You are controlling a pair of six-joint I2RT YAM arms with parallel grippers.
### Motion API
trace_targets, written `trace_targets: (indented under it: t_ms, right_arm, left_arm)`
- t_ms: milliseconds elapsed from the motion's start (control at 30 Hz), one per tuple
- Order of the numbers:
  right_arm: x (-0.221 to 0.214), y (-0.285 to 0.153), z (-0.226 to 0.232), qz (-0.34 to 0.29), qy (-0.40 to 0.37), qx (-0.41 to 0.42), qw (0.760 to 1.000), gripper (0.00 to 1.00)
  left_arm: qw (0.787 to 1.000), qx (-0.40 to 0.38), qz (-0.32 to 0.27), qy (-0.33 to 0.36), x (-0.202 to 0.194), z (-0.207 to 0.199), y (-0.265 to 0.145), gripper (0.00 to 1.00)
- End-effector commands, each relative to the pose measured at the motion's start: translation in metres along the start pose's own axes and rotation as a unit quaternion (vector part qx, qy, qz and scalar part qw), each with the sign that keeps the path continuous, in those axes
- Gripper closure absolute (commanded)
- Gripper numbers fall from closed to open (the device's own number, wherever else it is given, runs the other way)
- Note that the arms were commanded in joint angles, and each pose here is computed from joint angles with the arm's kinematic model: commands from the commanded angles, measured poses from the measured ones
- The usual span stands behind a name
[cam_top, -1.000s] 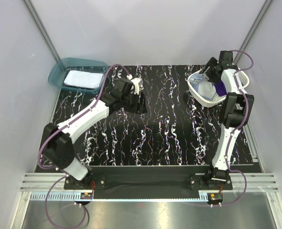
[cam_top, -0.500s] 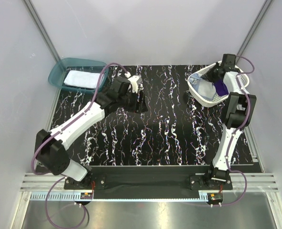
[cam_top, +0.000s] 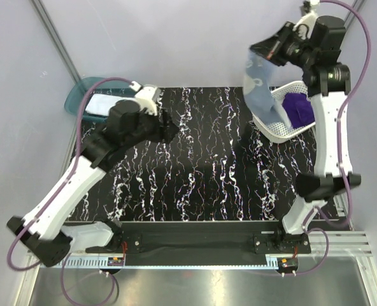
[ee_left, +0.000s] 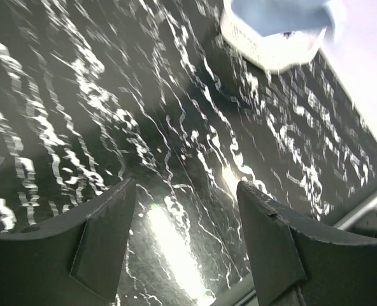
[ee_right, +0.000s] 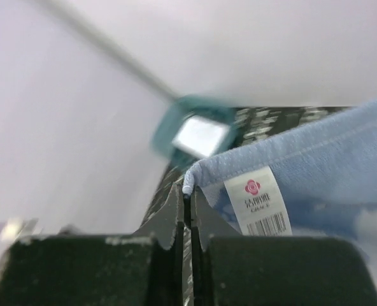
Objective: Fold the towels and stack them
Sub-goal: Grab crumpled towel, then move the towel to the center of the board
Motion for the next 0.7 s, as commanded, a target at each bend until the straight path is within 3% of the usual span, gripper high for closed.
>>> trace_targets:
  t_ms: [0,100,200,300,400,500,667]
  right_arm:
    - [-0.045,-0.053,0.084,0.058,-0.022,0.088,0.994,1.0]
    - [-0.076,-0.081,0.125,0.084,-0.01,0.15,0.985,1.0]
    - [-0.117,-0.099,0.136,0.124,0.009,0.189,0.974,1.0]
    - [-0.173,-0.099,0.098,0.171,0.028,0.152,0.973,1.0]
    - [-0.263,-0.083,-0.009,0.25,0.072,0.018,0.965,1.0]
    - [-0.33,-0.087,-0.074,0.3,0.095,-0.05,0.948,1.0]
    - [-0.363,-0.096,-0.12,0.302,0.097,-0.109,0.942,0.99]
  left_arm:
    - [0.997,0.063,-0.035,0.002,0.011,0.017,-0.031,0.3]
    - [0.996,0.076,-0.038,-0.008,0.003,0.022,-0.048,0.3]
    - [0.996,0.082,-0.036,-0.022,-0.008,0.024,-0.061,0.29]
    - [0.994,0.096,-0.031,-0.035,-0.024,0.03,-0.066,0.28]
    - [0.994,0.102,-0.009,-0.045,-0.043,0.035,-0.06,0.27]
    - [0.994,0.096,0.026,-0.047,-0.063,0.037,-0.041,0.26]
    - [0.991,0.089,0.073,-0.061,-0.088,0.039,-0.003,0.27]
Point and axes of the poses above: each gripper's point midway between its finger pads, its own y axis out along the fingers, its own z axis along the line the jaws close on, x = y × z, the point moved 4 cm from there along -y, back along the fingers, and after that the axes turned 10 degrees about y, right-handed, at the moved point
